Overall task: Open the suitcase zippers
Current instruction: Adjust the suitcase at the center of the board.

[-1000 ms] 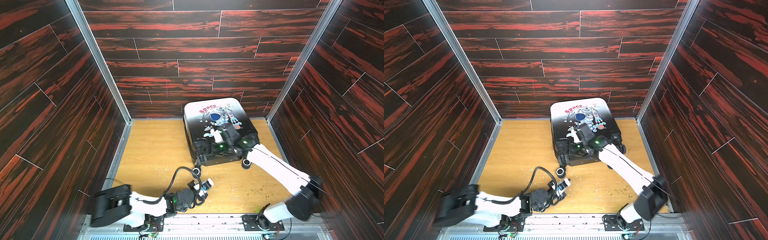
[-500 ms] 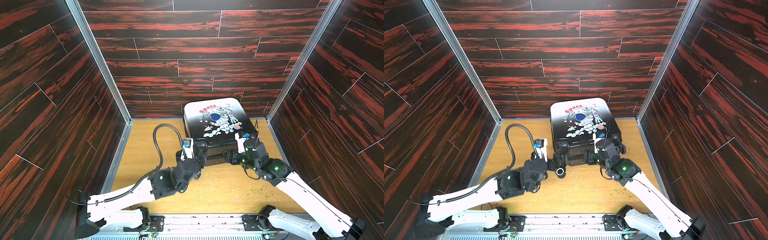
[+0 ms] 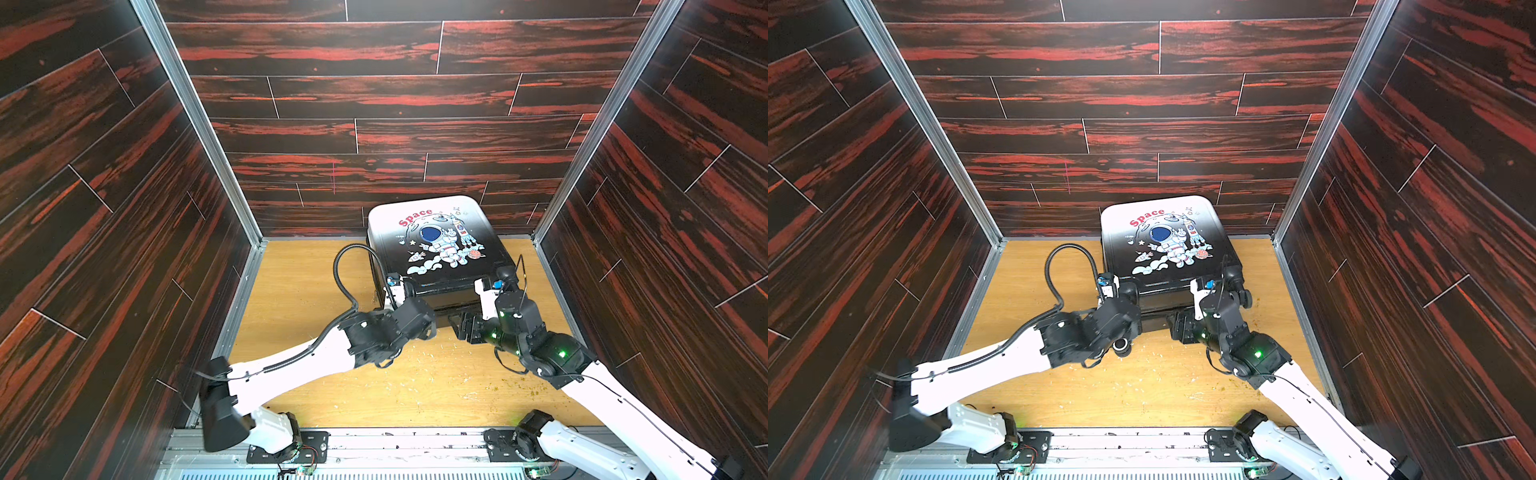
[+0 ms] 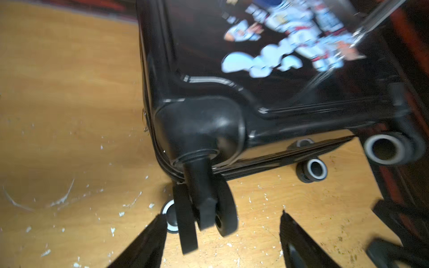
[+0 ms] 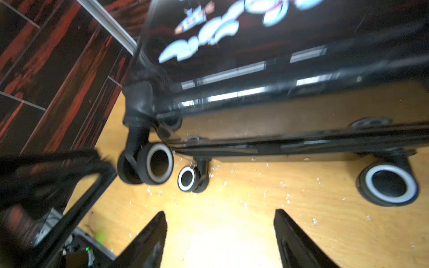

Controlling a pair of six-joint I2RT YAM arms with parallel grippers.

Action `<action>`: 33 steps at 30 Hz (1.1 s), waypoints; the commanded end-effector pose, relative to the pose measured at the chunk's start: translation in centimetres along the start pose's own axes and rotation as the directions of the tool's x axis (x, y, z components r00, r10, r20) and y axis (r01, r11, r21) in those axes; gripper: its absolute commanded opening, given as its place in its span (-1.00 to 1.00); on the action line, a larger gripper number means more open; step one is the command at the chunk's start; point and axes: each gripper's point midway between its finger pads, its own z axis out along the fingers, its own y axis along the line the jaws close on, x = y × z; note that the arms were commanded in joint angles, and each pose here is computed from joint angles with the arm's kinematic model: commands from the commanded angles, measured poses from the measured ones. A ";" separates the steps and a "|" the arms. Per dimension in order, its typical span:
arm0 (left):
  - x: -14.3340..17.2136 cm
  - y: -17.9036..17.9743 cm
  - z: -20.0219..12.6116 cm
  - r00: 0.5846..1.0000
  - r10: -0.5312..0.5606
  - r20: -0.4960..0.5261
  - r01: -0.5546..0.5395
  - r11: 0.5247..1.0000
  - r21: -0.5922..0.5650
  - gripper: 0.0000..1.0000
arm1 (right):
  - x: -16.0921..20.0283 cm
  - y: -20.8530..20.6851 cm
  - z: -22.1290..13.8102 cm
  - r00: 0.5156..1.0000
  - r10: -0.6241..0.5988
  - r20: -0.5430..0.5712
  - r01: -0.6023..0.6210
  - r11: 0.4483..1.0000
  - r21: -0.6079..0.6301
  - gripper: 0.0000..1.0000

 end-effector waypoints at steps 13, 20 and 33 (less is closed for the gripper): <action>1.8 0.3 5.4 0.979 -0.125 -0.162 0.109 0.989 -0.102 0.19 | 1.9 2.3 1.6 0.967 -0.146 0.208 0.182 0.969 -0.169 0.40; -1.0 -0.6 4.9 0.984 -0.125 -0.126 0.118 0.991 -0.061 -0.83 | 2.4 3.7 1.2 0.845 -0.297 0.445 0.415 0.889 -0.194 0.37; -7.9 -5.6 -0.5 0.958 -0.273 -0.090 0.287 0.931 0.224 -1.00 | 3.3 6.1 3.5 0.602 -0.375 0.705 0.601 0.794 -0.091 0.37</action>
